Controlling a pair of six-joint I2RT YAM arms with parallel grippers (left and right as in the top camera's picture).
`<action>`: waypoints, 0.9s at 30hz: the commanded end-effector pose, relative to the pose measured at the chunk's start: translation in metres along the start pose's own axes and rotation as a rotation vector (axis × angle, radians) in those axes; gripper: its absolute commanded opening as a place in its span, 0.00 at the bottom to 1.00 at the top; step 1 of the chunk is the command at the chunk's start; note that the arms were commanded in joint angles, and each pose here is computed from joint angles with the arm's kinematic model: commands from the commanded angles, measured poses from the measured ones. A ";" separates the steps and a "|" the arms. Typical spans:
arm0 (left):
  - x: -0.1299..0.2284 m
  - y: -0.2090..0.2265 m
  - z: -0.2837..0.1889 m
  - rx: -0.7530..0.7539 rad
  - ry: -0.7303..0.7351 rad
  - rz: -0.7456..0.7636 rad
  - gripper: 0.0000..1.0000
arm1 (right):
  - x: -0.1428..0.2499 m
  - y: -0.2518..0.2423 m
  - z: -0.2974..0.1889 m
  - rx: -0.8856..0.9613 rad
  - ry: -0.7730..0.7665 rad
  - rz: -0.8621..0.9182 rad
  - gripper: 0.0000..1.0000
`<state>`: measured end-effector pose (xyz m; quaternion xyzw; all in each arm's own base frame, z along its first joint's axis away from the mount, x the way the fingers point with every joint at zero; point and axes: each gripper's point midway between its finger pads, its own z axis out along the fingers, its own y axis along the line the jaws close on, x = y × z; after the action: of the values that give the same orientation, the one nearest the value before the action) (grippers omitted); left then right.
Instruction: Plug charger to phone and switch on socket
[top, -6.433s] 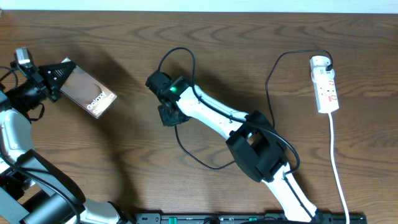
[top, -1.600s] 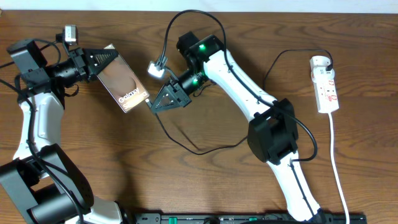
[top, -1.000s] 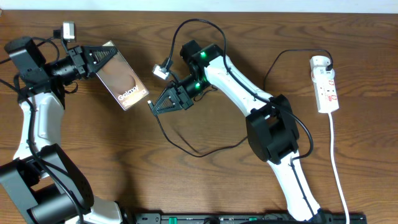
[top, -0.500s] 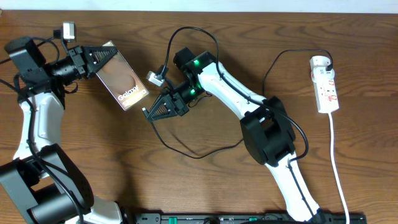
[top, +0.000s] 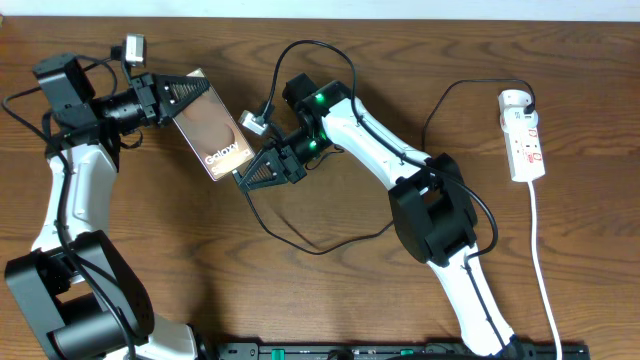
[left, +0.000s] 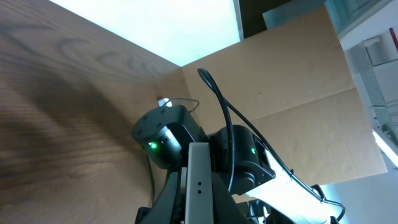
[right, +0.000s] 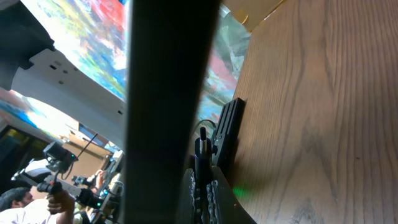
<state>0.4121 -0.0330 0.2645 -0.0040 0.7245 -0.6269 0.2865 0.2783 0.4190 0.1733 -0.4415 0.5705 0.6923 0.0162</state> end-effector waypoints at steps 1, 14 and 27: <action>0.002 -0.013 -0.006 0.033 0.013 0.038 0.07 | -0.004 0.003 -0.004 -0.020 -0.027 0.014 0.01; 0.001 -0.012 -0.009 0.030 0.004 0.080 0.07 | -0.003 0.004 -0.003 -0.022 -0.025 0.024 0.01; 0.001 -0.012 -0.009 0.029 0.004 0.112 0.07 | -0.003 0.004 -0.003 -0.022 -0.024 0.029 0.01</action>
<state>0.4126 -0.0251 0.2645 0.0142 0.7244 -0.6136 0.3139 0.2779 0.4187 0.1733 -0.4362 0.5745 0.6926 0.0096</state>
